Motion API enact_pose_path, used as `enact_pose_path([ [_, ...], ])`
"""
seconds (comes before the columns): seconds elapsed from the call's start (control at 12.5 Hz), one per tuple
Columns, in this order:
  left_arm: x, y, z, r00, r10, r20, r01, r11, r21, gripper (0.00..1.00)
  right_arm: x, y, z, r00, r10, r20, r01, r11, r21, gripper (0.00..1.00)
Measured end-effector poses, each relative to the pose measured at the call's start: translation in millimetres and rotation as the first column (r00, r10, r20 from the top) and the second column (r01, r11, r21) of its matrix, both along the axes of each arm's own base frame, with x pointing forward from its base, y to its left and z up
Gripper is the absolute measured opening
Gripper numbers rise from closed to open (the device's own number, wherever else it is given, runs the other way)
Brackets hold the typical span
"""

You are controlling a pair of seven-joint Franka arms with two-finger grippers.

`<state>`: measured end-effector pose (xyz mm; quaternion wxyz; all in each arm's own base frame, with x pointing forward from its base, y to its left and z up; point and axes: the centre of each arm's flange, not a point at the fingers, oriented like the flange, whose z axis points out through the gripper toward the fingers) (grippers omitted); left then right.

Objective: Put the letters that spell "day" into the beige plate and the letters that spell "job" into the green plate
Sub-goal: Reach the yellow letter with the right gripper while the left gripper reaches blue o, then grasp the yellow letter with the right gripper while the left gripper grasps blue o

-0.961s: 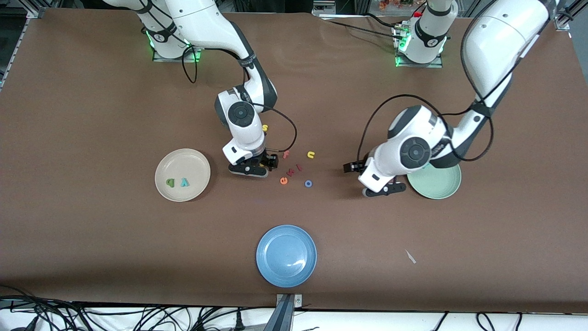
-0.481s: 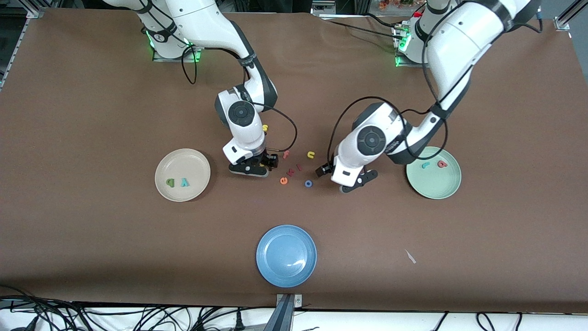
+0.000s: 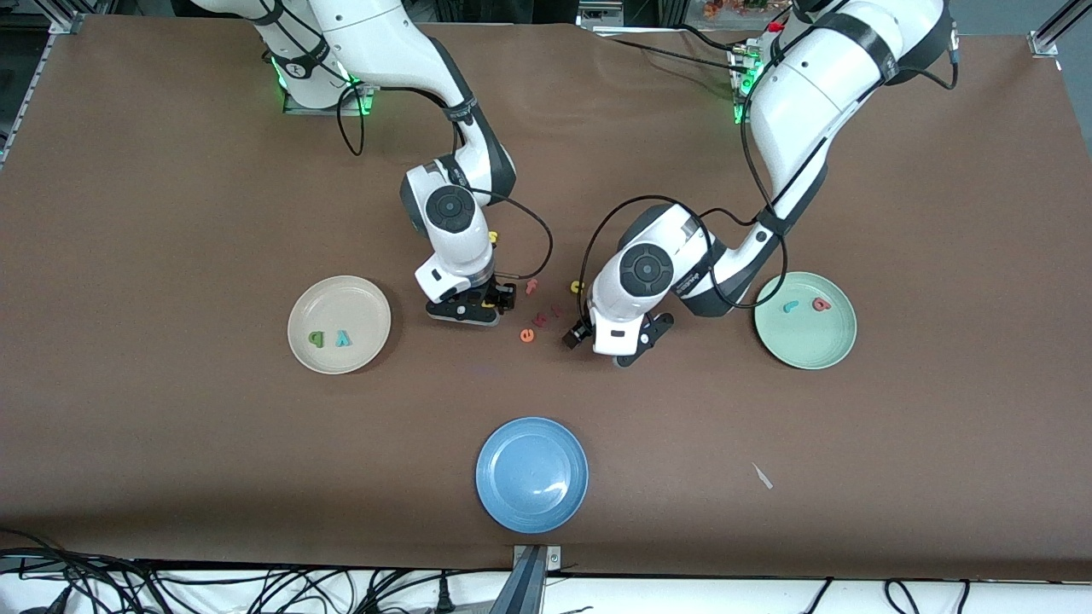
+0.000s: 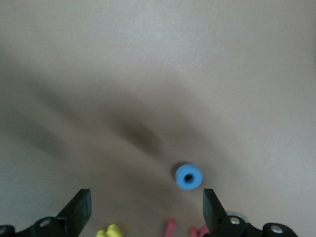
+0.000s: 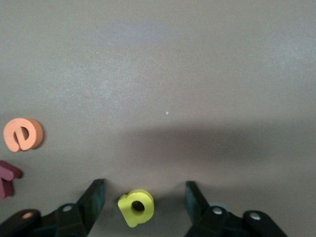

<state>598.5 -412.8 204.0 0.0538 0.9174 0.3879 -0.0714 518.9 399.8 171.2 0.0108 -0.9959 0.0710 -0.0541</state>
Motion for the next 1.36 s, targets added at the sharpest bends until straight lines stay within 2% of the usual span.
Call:
enact_pose_path([
  [0.08, 5, -4, -6, 1.000, 0.015, 0.012, -0.015, 1.000, 0.011, 1.00, 0, 0, 0, 1.000, 0.000, 0.000, 0.000, 1.000, 0.000, 0.71],
  [0.16, 6, -11, -11, 1.000, 0.022, 0.021, -0.022, 1.000, 0.018, 0.99, 0, 0, 1, 1.000, 0.000, 0.002, 0.000, 1.000, 0.002, 0.63],
  [0.24, 6, -19, -15, 0.999, 0.022, 0.025, -0.022, 1.000, 0.018, 0.96, -1, 0, 2, 1.000, 0.000, 0.001, 0.000, 1.000, 0.003, 0.56],
  [0.32, 5, -25, -18, 0.999, 0.024, 0.026, -0.024, 1.000, 0.017, 0.93, -2, 0, 3, 1.000, 0.000, 0.003, 0.000, 1.000, 0.004, 0.54],
  [0.4, 3, -30, -20, 0.999, 0.021, 0.025, -0.022, 1.000, 0.016, 0.87, -2, -1, 3, 1.000, 0.000, 0.004, 0.000, 1.000, 0.005, 0.46],
  [0.48, 2, -32, -22, 1.000, 0.020, 0.024, -0.020, 1.000, 0.015, 0.86, -2, -1, 4, 1.000, 0.000, 0.005, 0.000, 1.000, 0.006, 0.46],
  [0.56, 1, -32, -24, 1.000, 0.020, 0.022, -0.020, 1.000, 0.016, 0.76, -2, 0, 5, 1.000, 0.000, 0.007, 0.000, 1.000, 0.008, 0.34],
  [0.64, 1, -32, -26, 1.000, 0.021, 0.019, -0.021, 1.000, 0.018, 0.66, -3, -1, 7, 1.000, -0.001, 0.006, 0.001, 1.000, 0.009, 0.31],
  [0.8, 1, -31, -31, 1.000, 0.022, 0.016, -0.022, 1.000, 0.019, 0.62, -3, -1, 7, 1.000, 0.007, 0.007, -0.007, 1.000, 0.009, 0.30],
  [0.96, 3, -32, -31, 0.999, 0.026, 0.031, -0.026, 1.000, 0.004, 0.62, -1, -6, 8, 0.999, 0.032, 0.002, -0.032, 0.999, -0.004, 0.30],
  [1.12, 3, -33, -32, 0.999, 0.027, 0.034, -0.027, 1.000, -0.001, 0.59, 13, -31, 18, 0.998, 0.059, -0.037, -0.061, 0.997, -0.049, 0.30],
  [1.2, 3, -33, -32, 0.999, 0.027, 0.035, -0.027, 1.000, -0.002, 0.55, 23, -49, 33, 0.995, 0.075, -0.063, -0.079, 0.994, -0.070, 0.30],
  [1.28, 4, -34, -31, 0.999, 0.027, 0.037, -0.027, 1.000, -0.004, 0.45, 34, -68, 52, 0.992, 0.091, -0.092, -0.099, 0.992, -0.084, 0.30],
  [1.36, 4, -34, -31, 0.999, 0.028, 0.037, -0.027, 1.000, -0.004, 0.45, 45, -89, 74, 0.987, 0.107, -0.120, -0.118, 0.989, -0.087, 0.30],
])
